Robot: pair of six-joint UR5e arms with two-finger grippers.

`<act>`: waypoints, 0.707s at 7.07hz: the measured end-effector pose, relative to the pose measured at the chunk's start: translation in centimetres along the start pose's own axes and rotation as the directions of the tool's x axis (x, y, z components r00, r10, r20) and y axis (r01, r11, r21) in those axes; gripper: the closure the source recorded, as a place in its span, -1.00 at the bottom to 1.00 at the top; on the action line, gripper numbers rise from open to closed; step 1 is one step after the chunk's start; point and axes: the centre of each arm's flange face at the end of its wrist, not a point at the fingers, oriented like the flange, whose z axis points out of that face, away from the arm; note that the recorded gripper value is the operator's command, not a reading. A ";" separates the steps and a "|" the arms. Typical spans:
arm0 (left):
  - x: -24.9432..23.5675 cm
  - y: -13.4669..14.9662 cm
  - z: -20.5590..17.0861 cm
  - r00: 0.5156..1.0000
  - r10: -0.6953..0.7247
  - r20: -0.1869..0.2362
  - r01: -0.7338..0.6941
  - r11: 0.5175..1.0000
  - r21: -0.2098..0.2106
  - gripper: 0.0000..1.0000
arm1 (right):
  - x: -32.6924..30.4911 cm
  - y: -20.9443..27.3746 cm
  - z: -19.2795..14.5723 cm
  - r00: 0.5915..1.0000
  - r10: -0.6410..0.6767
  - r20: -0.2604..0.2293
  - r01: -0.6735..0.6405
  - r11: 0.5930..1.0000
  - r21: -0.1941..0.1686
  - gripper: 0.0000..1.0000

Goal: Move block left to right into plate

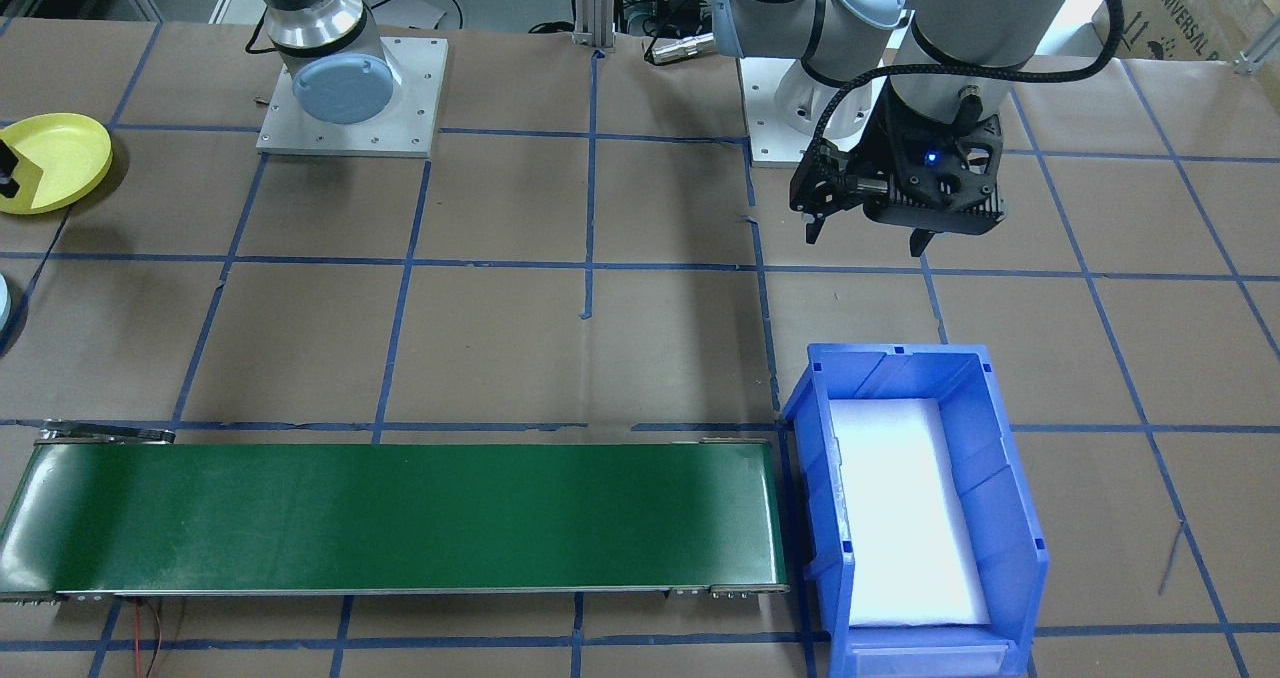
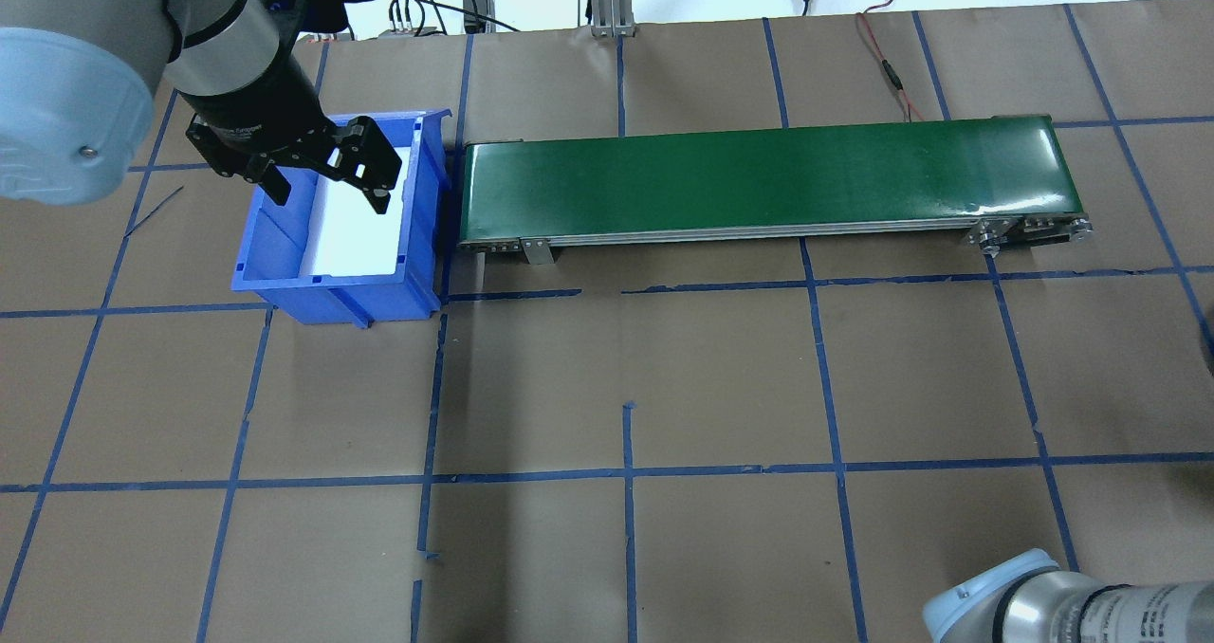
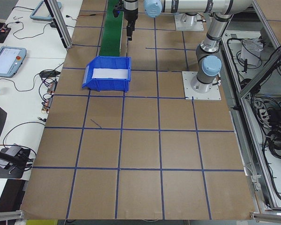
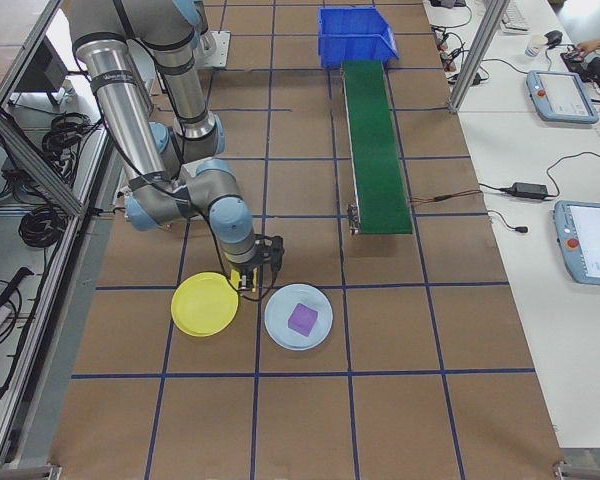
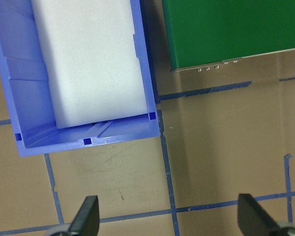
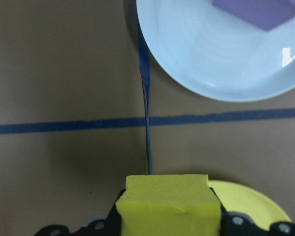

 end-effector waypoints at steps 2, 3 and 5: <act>0.0 0.0 0.0 1.000 0.000 0.000 0.000 1.000 0.001 -1.00 | 2.2 4.4 0.9 0.998 0.054 0.023 -0.054 0.998 -0.016 -0.73; 0.0 0.0 0.0 1.000 0.000 0.000 0.000 1.000 0.001 -1.00 | 2.8 5.2 0.9 0.998 0.065 0.017 -0.065 0.998 -0.019 -1.00; 0.0 0.0 0.0 1.000 0.000 0.000 0.000 1.000 0.000 -1.00 | 3.3 5.5 0.7 0.997 0.082 0.007 -0.082 0.996 -0.022 -1.00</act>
